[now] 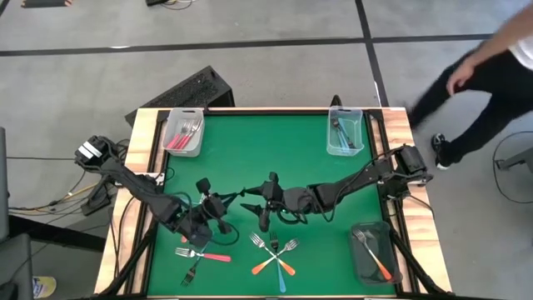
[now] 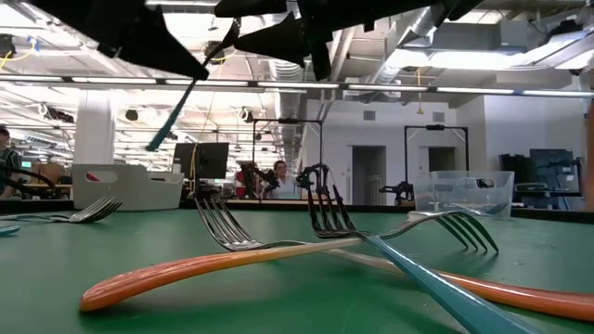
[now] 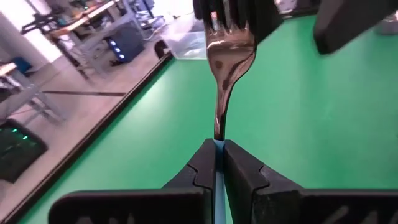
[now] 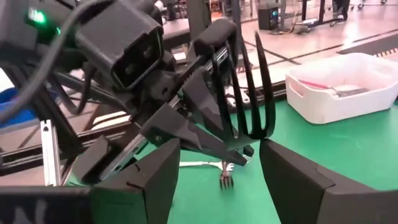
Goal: Sort silverware by color (type)
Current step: Put the blue fork into the transparent bin
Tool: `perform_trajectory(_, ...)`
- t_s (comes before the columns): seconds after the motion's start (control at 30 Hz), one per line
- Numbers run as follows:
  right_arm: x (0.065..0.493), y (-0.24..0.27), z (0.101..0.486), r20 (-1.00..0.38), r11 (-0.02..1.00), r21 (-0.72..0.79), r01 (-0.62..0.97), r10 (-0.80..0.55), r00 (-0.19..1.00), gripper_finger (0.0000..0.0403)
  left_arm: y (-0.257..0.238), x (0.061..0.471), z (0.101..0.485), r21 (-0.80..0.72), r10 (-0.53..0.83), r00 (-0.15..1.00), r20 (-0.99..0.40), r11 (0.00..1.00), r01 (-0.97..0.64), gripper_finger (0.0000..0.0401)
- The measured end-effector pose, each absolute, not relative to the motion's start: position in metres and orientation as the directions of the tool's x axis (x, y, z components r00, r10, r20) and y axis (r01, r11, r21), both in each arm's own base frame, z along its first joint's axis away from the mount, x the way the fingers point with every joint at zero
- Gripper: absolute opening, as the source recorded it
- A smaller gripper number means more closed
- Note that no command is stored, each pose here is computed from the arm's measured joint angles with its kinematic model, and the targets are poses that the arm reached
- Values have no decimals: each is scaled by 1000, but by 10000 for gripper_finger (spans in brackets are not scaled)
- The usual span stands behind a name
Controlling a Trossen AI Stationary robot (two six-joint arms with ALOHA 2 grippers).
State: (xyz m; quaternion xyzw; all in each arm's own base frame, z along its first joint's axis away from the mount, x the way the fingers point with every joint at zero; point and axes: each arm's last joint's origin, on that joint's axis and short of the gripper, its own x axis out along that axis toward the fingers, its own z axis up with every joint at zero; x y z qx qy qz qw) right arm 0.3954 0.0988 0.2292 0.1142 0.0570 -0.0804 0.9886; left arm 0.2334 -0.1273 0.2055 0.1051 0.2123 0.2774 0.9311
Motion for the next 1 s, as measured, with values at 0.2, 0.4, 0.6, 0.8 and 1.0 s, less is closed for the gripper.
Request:
perform_trajectory(0.2,395,99,231,-113,962,207,181,-160,981,235,-125,247,213,270,447,817,-364,890,-366,5)
perform_trajectory(0.4,395,98,231,-110,962,194,190,-172,979,209,-125,255,219,217,364,861,-355,928,-303,6)
perform_trajectory(0.6,395,99,231,-110,966,179,187,-170,979,144,-125,258,223,209,362,874,-324,928,-307,5)
perform_trajectory(0.8,395,99,232,-107,970,155,189,-174,979,106,-126,259,226,191,356,885,-301,931,-310,5)
perform_trajectory(1.0,394,96,234,-108,965,111,236,-225,968,106,-121,261,226,186,377,877,-298,924,-334,5)
